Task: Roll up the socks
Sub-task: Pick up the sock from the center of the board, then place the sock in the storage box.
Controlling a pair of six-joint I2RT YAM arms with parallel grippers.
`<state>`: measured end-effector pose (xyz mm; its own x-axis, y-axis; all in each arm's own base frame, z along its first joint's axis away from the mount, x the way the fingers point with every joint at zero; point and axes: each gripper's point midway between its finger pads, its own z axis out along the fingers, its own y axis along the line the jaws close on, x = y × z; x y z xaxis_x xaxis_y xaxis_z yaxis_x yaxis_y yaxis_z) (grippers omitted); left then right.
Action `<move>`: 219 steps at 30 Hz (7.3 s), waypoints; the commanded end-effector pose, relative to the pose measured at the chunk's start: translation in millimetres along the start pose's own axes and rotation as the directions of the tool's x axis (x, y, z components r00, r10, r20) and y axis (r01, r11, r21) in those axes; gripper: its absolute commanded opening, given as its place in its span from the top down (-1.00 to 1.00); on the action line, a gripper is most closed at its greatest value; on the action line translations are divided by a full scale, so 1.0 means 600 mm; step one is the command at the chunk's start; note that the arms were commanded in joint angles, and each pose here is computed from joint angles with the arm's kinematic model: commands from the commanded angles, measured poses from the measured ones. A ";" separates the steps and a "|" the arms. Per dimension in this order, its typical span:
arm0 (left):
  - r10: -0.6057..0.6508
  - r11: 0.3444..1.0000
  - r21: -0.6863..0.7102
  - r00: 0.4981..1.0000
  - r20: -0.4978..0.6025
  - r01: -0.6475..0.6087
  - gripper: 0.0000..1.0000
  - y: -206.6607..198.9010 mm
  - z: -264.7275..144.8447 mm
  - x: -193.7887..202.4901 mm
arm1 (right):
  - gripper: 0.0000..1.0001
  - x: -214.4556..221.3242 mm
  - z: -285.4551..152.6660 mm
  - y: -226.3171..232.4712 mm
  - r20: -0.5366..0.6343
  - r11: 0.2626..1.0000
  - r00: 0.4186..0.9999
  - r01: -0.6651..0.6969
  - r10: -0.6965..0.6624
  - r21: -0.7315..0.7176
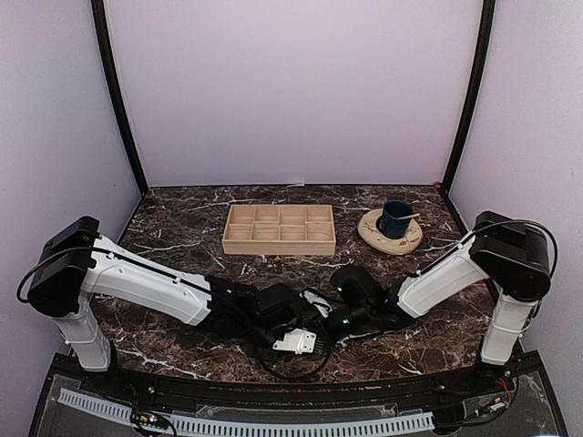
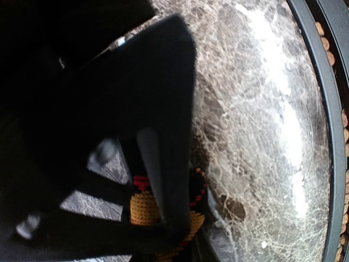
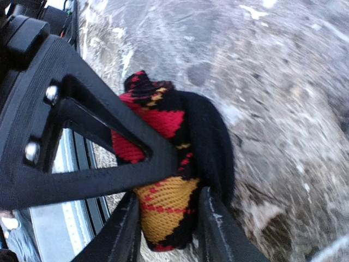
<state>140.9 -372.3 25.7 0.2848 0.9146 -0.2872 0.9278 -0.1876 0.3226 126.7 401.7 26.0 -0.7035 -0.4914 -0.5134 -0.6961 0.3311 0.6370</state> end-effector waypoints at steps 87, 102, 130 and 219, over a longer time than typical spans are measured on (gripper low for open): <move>-0.394 0.767 -0.498 0.909 0.135 0.406 1.00 0.551 -0.038 0.211 | 0.10 -0.023 -0.081 -0.076 0.169 0.961 0.984 -0.106 0.063 0.257; -0.459 0.773 -0.464 0.886 0.061 0.432 1.00 0.527 0.025 0.236 | 0.10 -0.019 -0.086 -0.086 0.173 0.962 0.982 -0.118 0.076 0.247; -0.632 0.759 -0.287 0.766 -0.114 0.584 1.00 0.454 0.046 0.240 | 0.08 -0.021 -0.090 -0.089 0.180 0.965 0.980 -0.124 0.082 0.232; -0.929 0.369 0.032 0.369 -0.004 0.929 0.16 0.520 -0.041 0.186 | 0.07 -0.050 -0.091 -0.075 0.198 0.968 0.978 -0.115 0.070 0.222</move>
<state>458.7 -315.3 58.6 -0.7755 0.5500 -0.3099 0.6086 0.7818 -0.1354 178.8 350.8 33.2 -0.7805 -0.3156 -0.5397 -0.6109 0.5682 0.5513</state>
